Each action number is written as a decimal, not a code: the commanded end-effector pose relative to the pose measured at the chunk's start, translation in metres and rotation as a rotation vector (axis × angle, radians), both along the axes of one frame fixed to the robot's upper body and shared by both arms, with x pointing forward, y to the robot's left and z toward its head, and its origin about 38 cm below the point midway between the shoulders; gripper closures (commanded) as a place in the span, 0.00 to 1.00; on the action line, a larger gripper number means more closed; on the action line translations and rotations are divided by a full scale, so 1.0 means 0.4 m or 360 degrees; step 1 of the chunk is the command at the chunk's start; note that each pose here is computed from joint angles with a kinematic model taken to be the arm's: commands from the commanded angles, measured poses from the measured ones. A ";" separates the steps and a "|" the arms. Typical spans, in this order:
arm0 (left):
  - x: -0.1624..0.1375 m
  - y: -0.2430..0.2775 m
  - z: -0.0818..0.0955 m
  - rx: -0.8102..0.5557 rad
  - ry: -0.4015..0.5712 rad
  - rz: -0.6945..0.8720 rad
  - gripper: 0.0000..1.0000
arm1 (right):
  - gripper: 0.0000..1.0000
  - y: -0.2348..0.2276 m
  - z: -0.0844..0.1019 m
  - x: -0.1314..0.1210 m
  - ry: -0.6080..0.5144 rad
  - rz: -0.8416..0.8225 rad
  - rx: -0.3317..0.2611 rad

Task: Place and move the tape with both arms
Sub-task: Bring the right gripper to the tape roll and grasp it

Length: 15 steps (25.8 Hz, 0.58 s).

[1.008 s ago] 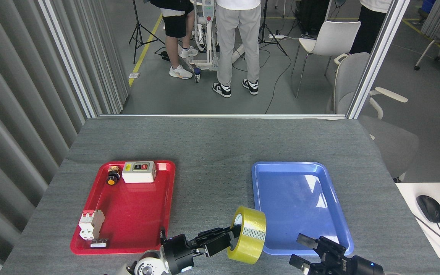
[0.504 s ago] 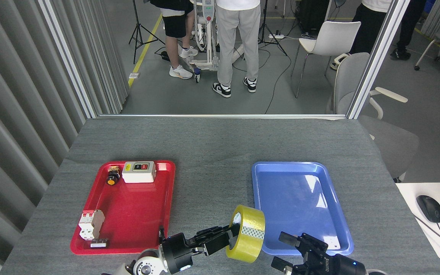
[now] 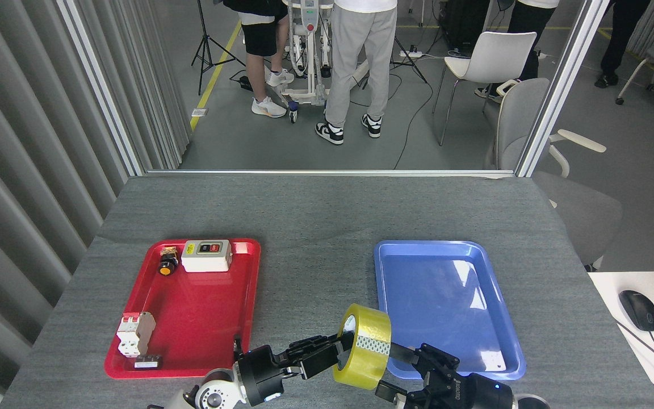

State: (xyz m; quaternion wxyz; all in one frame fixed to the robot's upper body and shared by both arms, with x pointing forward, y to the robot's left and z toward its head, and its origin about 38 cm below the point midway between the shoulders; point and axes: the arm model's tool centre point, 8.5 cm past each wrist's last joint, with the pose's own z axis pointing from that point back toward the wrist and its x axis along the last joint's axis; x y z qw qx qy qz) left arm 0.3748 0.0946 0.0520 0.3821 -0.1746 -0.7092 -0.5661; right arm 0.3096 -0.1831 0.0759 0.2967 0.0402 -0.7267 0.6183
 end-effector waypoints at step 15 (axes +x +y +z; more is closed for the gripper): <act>0.001 0.003 -0.001 0.0005 0.0001 0.0003 1.00 | 0.45 0.044 0.013 0.009 -0.0016 0.0012 0.0077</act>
